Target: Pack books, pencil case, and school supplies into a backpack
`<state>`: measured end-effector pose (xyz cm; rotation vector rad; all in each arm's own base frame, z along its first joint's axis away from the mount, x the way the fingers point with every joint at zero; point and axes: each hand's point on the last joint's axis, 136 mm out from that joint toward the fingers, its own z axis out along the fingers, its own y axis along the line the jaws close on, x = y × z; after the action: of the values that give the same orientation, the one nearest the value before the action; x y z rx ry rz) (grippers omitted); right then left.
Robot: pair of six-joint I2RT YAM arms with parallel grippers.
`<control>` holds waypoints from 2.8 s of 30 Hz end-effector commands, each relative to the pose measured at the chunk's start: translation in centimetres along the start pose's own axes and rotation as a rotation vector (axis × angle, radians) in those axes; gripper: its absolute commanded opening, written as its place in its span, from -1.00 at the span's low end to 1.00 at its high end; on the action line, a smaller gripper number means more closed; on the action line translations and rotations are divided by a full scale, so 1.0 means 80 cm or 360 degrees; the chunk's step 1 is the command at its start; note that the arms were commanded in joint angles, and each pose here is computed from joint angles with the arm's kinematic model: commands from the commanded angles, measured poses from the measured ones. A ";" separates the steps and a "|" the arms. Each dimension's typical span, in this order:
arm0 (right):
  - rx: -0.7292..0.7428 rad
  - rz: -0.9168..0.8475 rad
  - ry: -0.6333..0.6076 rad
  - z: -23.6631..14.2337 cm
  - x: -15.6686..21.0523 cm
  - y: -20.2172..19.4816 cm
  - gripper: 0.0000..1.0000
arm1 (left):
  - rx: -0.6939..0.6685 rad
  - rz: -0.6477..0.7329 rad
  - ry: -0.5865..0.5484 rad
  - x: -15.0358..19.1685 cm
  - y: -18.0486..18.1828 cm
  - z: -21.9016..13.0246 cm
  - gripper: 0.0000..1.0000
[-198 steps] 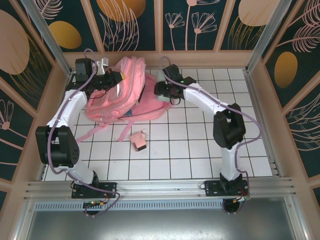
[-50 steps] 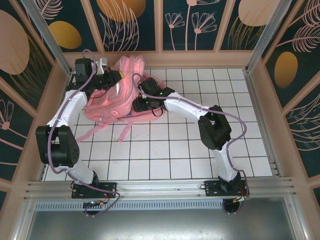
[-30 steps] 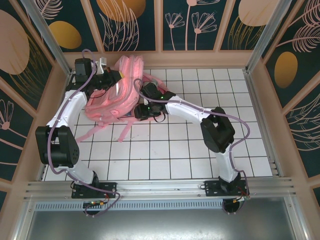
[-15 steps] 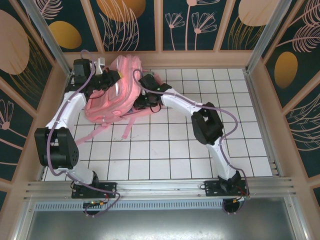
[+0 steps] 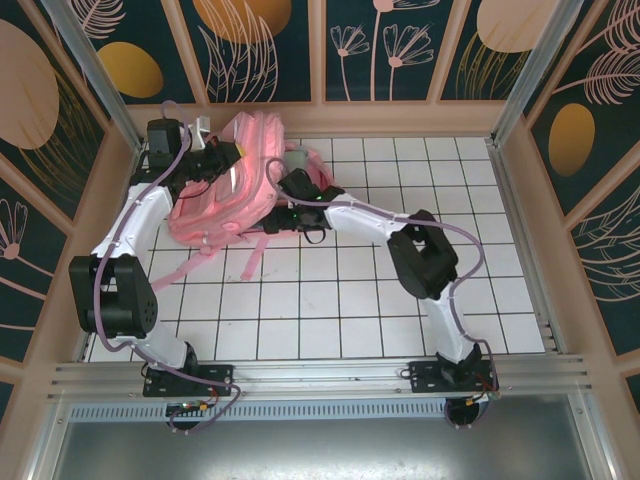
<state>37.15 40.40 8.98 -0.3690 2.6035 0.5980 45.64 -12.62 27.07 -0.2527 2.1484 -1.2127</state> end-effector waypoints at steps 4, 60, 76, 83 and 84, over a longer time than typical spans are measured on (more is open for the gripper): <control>-0.0036 0.0043 -0.0210 -0.086 -0.041 -0.016 0.97 | 0.0131 0.0137 -0.0034 -0.019 -0.032 -0.005 -1.00; 0.0517 0.0303 -0.0556 0.038 -0.210 -0.249 0.40 | 0.0060 0.0194 0.0063 0.013 -0.018 -0.014 -1.00; 0.0391 0.0151 -0.0674 0.019 -0.245 -0.186 -0.90 | 0.0078 0.0173 0.0088 0.021 -0.015 -0.013 -1.00; 0.0160 0.0145 -0.0835 -0.059 -0.273 -0.122 -1.00 | 0.0091 0.0163 0.0090 0.022 -0.014 -0.011 -1.00; 0.0135 0.0148 -0.0876 -0.074 -0.279 -0.115 -1.00 | 0.0094 0.0159 0.0094 0.023 -0.013 -0.010 -1.00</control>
<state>57.80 31.27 9.03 -0.0453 2.3471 0.3430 44.13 -13.36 25.62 -0.1414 2.2005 -1.2094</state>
